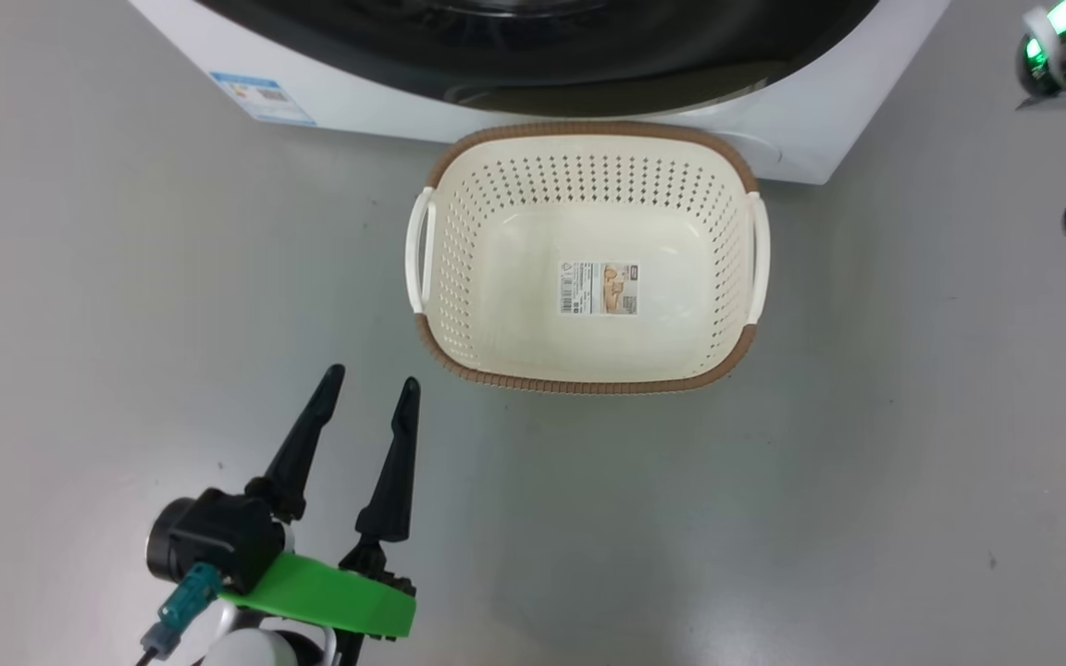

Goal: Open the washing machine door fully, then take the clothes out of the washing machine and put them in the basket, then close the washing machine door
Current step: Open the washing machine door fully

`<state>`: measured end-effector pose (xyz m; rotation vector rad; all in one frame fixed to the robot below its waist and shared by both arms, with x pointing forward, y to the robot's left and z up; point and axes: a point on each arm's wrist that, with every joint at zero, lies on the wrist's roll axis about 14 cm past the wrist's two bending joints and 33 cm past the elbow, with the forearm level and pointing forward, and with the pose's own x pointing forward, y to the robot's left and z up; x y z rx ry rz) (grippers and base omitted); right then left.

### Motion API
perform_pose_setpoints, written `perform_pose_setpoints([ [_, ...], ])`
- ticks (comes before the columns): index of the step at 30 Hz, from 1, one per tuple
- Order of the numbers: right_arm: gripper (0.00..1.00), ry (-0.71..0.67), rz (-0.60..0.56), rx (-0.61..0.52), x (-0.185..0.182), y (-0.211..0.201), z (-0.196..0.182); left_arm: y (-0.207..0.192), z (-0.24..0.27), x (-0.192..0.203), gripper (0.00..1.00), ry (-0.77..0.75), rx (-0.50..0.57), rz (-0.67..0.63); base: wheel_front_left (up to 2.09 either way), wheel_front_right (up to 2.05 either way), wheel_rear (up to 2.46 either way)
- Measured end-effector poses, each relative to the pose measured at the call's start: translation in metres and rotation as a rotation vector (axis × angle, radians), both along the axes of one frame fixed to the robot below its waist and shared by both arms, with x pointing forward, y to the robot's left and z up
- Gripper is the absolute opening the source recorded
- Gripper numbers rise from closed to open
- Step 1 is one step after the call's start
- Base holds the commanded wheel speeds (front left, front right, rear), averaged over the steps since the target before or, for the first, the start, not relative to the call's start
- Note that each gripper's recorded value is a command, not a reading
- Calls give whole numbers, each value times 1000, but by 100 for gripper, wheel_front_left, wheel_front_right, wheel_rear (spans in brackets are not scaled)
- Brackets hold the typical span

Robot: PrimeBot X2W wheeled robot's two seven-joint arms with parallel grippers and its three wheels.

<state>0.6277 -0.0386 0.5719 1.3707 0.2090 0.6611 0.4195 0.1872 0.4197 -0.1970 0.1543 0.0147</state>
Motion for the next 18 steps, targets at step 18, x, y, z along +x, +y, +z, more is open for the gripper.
perform_pose_setpoints([
  [18,0,45,198,-56,31,28,-16,2,-12,5,100,32,-20,18,0,0,0],
])
